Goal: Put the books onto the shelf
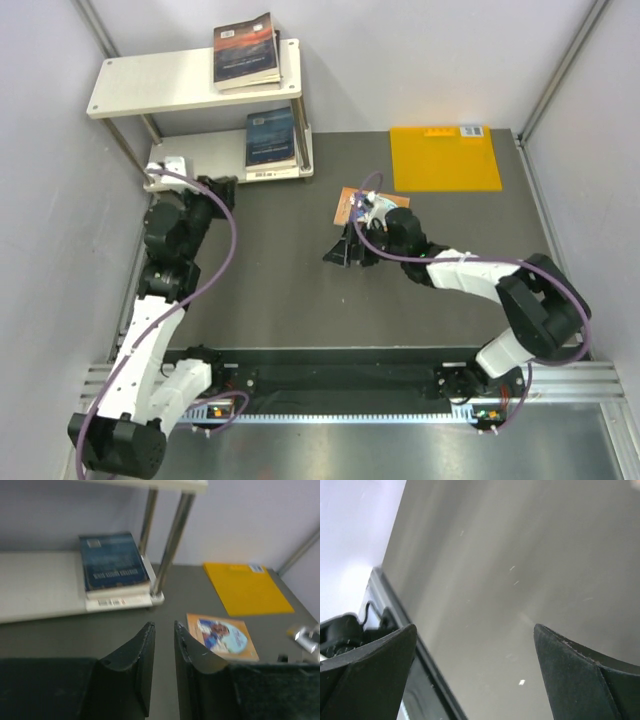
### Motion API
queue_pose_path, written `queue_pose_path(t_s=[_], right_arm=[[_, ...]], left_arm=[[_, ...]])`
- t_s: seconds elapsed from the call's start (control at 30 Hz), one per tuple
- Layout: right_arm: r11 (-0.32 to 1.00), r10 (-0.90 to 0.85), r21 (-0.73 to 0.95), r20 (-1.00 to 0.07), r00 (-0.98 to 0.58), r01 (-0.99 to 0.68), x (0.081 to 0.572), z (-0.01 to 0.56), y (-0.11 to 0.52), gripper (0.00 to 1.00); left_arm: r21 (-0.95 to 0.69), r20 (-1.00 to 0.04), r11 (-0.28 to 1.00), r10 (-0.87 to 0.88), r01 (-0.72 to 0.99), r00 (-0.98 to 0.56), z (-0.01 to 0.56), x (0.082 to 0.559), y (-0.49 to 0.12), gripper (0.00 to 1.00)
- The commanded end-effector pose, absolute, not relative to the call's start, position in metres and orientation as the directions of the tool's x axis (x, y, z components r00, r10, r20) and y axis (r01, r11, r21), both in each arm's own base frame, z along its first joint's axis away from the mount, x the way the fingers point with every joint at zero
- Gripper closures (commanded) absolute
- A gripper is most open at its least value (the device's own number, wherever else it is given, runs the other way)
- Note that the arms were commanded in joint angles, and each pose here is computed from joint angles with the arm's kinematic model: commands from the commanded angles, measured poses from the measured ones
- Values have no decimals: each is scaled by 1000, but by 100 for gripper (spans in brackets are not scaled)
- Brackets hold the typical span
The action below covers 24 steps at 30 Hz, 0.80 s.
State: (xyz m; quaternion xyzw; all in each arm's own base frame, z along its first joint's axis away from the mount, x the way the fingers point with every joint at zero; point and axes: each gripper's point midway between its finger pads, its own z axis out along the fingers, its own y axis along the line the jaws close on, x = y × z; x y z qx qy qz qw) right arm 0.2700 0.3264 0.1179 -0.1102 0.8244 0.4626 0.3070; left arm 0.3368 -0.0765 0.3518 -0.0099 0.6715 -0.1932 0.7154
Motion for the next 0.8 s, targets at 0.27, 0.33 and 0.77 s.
queue_pose_path(t_s=[0.27,0.33,0.77], right_arm=[[747,302,608,-671,-677,-269,361,147,187,0],[752,319,614,-660,-681,-243,371,143,167,0],[749,314,640,-570,-759,-171,415,112,154,0]], left_arm=[[-588,-765,711,-335,385,-550,211,318,-186,72],[-615,-720,695,-301,374,-626,193,324,-206,75],[-500,-712,713,-16,491,-702,154,395,-333,100]])
